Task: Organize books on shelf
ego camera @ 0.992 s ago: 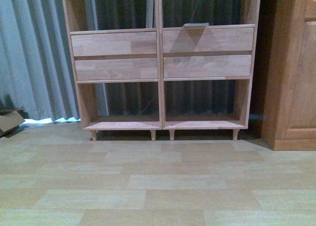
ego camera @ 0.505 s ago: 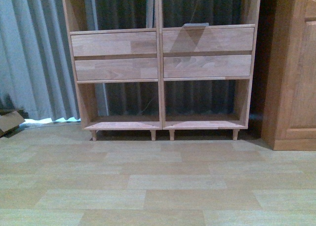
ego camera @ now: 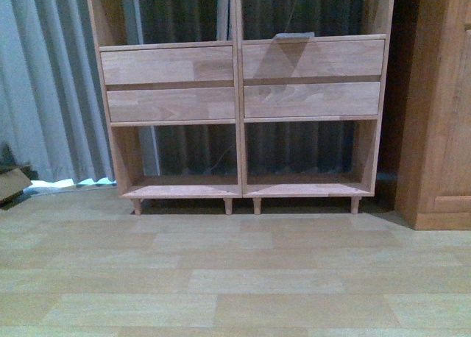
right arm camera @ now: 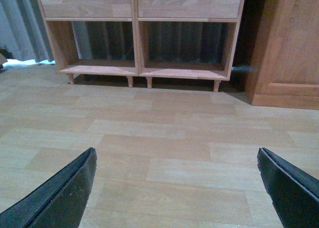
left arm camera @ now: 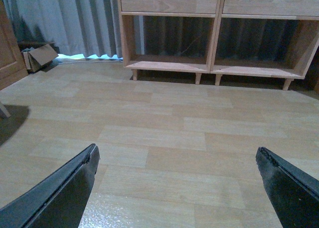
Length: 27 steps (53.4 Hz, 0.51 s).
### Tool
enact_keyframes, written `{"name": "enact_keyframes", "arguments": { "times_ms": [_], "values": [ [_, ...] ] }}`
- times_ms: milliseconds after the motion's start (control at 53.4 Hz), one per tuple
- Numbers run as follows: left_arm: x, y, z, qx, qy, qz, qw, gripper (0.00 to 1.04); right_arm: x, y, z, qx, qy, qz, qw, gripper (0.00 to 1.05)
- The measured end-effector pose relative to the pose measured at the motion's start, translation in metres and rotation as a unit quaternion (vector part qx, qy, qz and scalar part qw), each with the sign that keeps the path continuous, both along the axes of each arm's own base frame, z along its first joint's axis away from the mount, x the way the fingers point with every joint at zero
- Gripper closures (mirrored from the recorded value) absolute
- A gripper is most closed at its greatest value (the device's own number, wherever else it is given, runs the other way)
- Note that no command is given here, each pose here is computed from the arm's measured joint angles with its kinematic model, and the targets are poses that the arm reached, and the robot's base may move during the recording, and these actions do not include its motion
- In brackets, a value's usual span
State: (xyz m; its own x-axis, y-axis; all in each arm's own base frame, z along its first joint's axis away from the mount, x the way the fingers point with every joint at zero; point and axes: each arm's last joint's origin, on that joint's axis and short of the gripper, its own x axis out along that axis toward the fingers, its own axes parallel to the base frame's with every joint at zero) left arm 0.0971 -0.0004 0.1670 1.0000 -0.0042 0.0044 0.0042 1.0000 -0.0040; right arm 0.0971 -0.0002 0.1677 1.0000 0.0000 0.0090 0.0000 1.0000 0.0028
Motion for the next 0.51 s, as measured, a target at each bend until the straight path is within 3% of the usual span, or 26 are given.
{"name": "enact_keyframes", "arguments": {
  "times_ms": [505],
  "values": [
    [0.0,0.0,0.0,0.0,0.0,0.0,1.0,0.07,0.0,0.0,0.0,0.0,0.0,0.0,1.0,0.07]
  ]
}}
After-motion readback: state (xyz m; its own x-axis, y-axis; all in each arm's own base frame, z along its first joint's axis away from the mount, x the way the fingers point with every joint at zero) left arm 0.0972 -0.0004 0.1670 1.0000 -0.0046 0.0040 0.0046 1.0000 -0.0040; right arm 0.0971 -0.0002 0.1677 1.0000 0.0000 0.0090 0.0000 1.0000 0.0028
